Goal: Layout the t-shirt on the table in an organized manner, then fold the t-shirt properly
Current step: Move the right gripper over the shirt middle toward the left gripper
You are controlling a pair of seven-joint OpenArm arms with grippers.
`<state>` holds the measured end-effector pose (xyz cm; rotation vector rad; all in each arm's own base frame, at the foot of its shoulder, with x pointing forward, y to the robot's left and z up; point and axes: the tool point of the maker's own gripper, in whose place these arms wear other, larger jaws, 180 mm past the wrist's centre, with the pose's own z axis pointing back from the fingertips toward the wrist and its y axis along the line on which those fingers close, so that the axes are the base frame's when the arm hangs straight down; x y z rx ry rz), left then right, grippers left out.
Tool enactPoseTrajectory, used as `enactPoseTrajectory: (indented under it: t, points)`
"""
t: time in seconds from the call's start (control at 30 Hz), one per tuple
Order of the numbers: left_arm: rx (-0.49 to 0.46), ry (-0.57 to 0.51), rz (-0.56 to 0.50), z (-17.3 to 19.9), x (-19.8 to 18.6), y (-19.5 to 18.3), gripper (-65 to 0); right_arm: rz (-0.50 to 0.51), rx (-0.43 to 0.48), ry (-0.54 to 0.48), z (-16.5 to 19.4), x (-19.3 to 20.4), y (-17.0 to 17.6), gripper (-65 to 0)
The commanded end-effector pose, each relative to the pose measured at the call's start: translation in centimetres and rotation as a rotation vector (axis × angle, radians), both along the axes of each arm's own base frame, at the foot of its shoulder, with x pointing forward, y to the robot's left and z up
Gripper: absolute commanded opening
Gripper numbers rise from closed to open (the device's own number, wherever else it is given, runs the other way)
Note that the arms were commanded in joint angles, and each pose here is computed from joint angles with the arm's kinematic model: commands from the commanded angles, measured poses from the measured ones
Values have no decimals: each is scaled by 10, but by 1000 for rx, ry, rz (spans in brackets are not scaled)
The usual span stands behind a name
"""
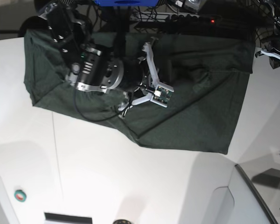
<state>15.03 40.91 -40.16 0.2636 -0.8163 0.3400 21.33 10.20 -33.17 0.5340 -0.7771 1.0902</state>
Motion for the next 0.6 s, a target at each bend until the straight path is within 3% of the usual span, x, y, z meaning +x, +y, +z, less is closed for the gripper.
enactPoseTrajectory:
  t: [0.0,0.1,0.17,0.27,0.43,0.57]
  points:
    - [36,-36,-3,15,5,9,-650,-4,7,-21,6,7,0,-611]
    - [36,-36,-3,15,5,9,-650,-8,-55,-10,-1,11,-9,-453]
    - [36,-39,-3,15,6,9,-650,-48,-77,-22,-1,19,-27,-387]
    - [35,-44,-2,16,8,9,-650,-201,-80,-38,4,46,-68,-413]
    - [31,-33,-2,13,5,8,-650,-585,-135,17,-11,72,-188,-443]
    - [85,-36,11,31,-7,32,-650,-615,-183,95,-35,42,-206,-441]
